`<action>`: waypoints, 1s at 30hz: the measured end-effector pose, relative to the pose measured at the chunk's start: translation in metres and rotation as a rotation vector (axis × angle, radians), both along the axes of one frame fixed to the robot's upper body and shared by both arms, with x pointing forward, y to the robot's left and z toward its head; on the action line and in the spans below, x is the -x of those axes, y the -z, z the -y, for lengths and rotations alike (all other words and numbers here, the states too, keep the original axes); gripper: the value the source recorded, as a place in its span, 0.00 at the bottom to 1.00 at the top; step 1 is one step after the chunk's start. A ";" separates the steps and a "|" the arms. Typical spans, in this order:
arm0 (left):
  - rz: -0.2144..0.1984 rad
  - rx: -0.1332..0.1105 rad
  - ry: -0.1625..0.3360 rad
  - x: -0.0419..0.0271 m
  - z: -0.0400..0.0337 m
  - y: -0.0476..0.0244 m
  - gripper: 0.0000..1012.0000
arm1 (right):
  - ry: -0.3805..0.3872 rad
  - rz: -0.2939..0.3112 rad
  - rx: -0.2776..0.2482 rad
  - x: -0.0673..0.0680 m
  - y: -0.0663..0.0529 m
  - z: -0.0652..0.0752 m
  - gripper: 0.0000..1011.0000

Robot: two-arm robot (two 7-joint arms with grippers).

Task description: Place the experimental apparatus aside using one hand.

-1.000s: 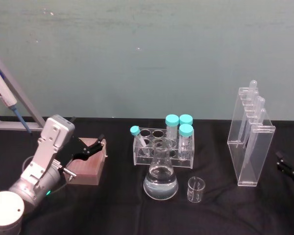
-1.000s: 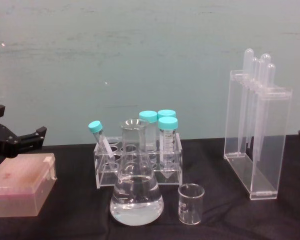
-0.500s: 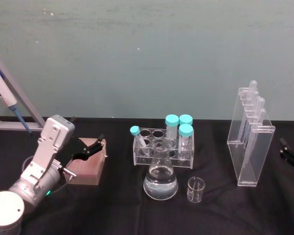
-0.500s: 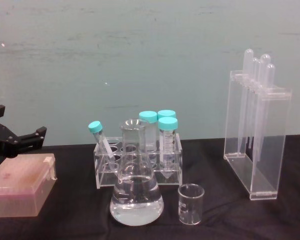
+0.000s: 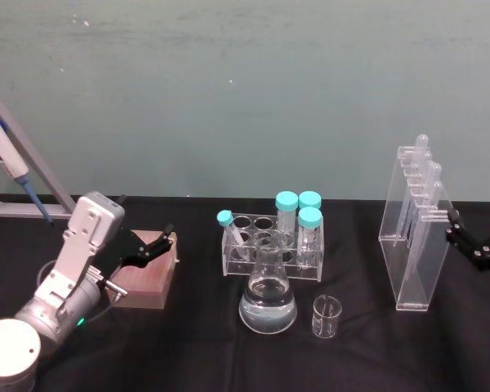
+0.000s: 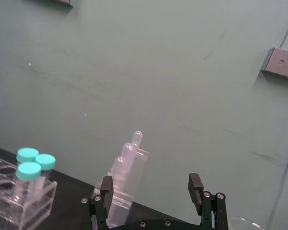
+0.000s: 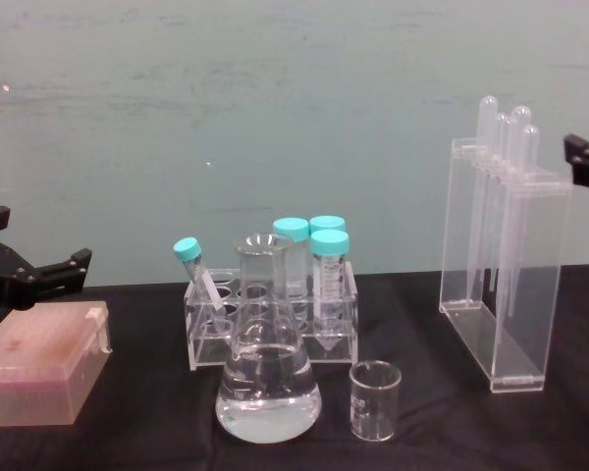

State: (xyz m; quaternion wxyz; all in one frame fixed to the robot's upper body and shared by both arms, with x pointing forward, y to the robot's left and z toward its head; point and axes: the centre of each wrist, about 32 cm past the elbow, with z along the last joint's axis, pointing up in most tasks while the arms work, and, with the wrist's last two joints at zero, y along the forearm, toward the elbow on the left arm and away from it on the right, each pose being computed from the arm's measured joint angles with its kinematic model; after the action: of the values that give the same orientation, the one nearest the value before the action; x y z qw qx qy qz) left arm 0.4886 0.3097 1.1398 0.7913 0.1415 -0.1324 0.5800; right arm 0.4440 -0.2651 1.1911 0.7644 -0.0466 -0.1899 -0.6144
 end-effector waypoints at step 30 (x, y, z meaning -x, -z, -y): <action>0.000 0.000 0.000 0.0000 0.0000 0.0000 0.99 | 0.048 -0.056 -0.194 -0.023 0.017 -0.045 0.99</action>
State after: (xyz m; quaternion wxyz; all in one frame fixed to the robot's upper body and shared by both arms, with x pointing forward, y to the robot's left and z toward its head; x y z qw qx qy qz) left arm 0.4886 0.3096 1.1398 0.7913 0.1414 -0.1324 0.5799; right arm 0.4672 -0.2199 1.1746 0.7556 0.0060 -0.1066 -0.6463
